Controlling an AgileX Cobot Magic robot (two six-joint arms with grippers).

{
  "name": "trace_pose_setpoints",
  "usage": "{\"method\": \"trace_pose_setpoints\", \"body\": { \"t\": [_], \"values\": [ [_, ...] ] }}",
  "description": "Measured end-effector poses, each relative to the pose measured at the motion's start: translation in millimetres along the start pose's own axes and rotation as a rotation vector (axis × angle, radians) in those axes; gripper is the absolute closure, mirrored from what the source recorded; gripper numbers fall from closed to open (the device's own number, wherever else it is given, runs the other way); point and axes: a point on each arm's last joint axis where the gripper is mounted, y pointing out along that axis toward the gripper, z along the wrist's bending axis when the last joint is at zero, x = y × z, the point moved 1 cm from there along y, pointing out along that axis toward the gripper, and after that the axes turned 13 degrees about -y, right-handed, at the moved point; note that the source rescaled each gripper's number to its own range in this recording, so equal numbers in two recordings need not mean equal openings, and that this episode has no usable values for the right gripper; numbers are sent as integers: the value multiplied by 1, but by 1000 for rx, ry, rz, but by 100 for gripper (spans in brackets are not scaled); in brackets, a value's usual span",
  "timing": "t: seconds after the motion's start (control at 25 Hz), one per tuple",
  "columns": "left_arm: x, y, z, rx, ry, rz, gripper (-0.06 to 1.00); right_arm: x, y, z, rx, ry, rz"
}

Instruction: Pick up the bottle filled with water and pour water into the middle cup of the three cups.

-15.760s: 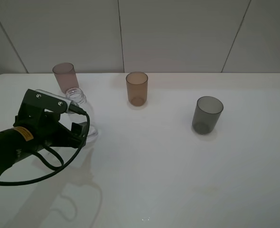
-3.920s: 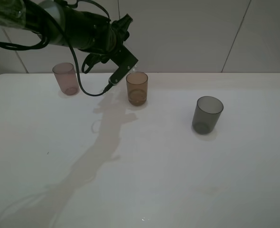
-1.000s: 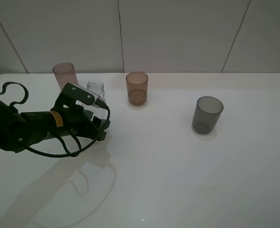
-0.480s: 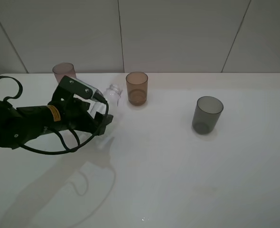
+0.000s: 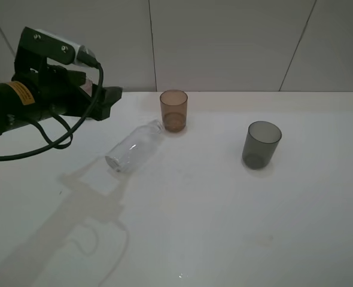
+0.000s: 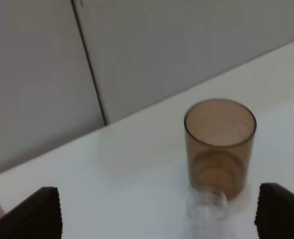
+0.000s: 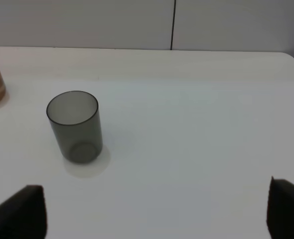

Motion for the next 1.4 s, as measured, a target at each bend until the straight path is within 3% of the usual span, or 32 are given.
{"method": "trace_pose_setpoints", "body": {
  "t": [0.2,0.4,0.8,0.92,1.08,1.4],
  "values": [
    [27,-23,8,46,-21,-53,-6,0,0,-1,-5,-3,1],
    [43,-51,22,137,-70,-18,-6,0,0,-1,-5,-3,1],
    [66,-138,46,406,-186,109,-6,0,0,-1,-5,-3,1],
    [80,-173,41,470,-211,131,-6,0,0,-1,-5,-3,1],
    [94,-219,22,482,-239,102,-6,0,0,-1,-5,-3,1],
    [63,-286,-10,457,-333,181,-6,0,0,-1,-5,-3,1]
  ]
}}
